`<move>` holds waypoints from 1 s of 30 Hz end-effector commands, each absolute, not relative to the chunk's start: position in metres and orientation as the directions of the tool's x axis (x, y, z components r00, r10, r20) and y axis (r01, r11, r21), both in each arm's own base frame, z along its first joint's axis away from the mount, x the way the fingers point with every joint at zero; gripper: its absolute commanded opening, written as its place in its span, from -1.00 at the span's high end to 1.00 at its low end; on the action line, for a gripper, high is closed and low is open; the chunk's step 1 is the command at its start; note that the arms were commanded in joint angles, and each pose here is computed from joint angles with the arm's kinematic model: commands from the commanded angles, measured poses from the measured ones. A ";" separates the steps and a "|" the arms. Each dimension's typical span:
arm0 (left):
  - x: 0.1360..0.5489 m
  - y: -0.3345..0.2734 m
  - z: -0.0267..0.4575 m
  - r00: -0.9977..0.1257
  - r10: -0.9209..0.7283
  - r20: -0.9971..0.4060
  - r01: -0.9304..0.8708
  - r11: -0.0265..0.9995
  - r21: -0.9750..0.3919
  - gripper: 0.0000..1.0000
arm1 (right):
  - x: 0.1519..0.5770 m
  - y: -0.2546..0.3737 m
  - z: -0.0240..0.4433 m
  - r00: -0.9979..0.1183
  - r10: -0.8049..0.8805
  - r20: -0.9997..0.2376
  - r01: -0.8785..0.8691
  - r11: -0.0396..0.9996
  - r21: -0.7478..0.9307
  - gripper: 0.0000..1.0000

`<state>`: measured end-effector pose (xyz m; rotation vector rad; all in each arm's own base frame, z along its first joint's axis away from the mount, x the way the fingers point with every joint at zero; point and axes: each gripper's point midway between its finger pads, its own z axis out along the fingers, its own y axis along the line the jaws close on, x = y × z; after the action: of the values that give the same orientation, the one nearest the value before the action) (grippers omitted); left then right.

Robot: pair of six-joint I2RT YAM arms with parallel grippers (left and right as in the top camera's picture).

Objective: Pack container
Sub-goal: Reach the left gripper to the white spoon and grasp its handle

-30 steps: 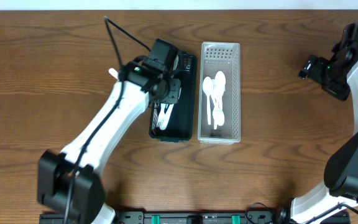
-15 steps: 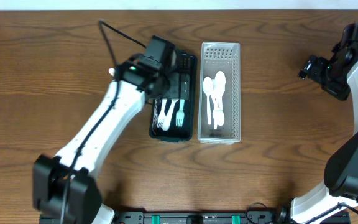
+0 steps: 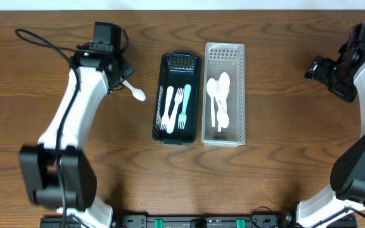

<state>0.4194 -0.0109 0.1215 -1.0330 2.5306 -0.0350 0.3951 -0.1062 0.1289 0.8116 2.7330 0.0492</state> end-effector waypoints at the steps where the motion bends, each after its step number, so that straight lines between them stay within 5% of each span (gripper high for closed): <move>1: 0.419 0.016 0.082 -0.561 -0.760 -0.329 -0.783 0.616 -0.088 -0.18 | 0.394 -0.104 0.127 -0.796 0.549 -0.255 0.538 0.835 0.120 -0.98; 8: 0.426 0.021 0.034 -0.552 -0.782 -0.289 -0.809 0.586 -0.041 -0.16 | 0.394 -0.104 0.127 -0.796 0.549 -0.254 0.537 0.835 0.119 -0.98; 18: 0.450 -0.009 0.031 -0.501 -0.824 -0.265 -0.814 0.553 -0.180 -0.08 | 0.394 -0.104 0.127 -0.796 0.549 -0.253 0.538 0.835 0.119 -0.98; 30: 0.458 -0.036 0.011 -0.583 -0.764 -0.277 -0.752 0.636 -0.171 -0.08 | 0.392 -0.103 0.126 -0.798 0.549 -0.246 0.538 0.835 0.116 -0.98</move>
<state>0.4536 -0.0357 0.0140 -1.2569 2.5228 -0.0599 0.3935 -0.1057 0.1283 0.8143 2.7397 0.0498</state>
